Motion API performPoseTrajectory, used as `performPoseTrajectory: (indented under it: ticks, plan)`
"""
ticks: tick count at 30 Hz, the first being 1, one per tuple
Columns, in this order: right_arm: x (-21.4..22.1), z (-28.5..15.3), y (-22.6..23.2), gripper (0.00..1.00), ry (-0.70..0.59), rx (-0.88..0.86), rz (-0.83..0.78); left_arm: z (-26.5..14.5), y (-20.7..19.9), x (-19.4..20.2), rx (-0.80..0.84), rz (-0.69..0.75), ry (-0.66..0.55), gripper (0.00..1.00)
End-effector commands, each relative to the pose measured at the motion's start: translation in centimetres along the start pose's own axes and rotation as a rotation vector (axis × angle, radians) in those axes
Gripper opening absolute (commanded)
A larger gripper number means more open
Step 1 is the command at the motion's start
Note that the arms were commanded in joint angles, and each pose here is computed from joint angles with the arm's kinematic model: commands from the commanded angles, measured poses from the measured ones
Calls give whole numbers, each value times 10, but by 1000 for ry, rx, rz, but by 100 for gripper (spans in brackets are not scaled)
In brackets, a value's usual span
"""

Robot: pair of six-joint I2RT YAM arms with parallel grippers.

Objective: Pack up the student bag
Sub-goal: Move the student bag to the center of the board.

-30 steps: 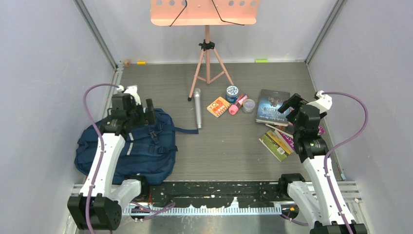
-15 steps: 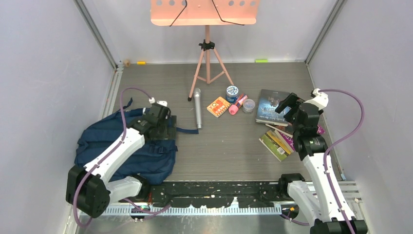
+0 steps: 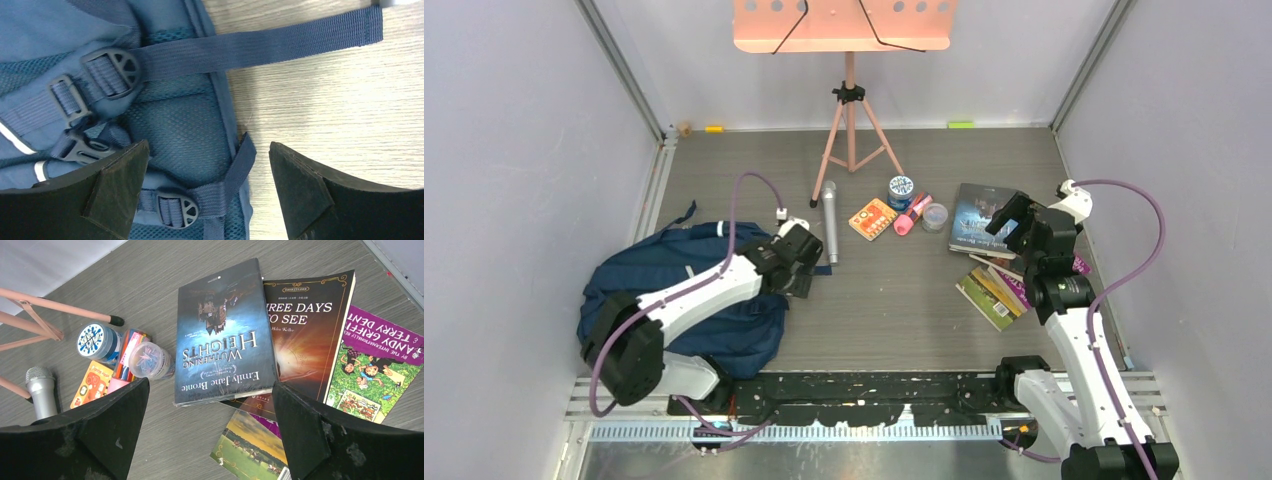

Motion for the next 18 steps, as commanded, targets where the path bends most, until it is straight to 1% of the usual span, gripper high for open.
performPoseTrajectory:
  ticks: [1, 4, 9, 13, 15, 18]
  plan:
    - [-20, -5, 9, 100, -62, -21, 7, 1, -13, -15, -34, 1, -48, 92]
    - [-20, -5, 8, 100, -59, -17, 7, 8, -16, -12, -61, 20, -35, 87]
    - [-20, -5, 9, 100, -54, -18, 6, 21, -19, -8, -126, 52, 16, 87]
    - [-20, -4, 9, 100, -52, -17, 6, 29, -25, -8, -114, 67, 39, 87]
    - [-20, -5, 9, 100, -52, -17, 5, 33, -28, -7, -122, 81, 77, 83]
    - [-21, -6, 8, 100, -55, -13, 4, 37, -31, -6, -149, 94, 117, 70]
Point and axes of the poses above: each gripper's point midway between its finger pads, its own z axis out along the fingers, its own y axis along the line the jaws close on, x = y × z, the point moved 9 cm from there along -z, back along the fingers, and after that the axes turned 2 degrees about z, right-handed, at the moved point
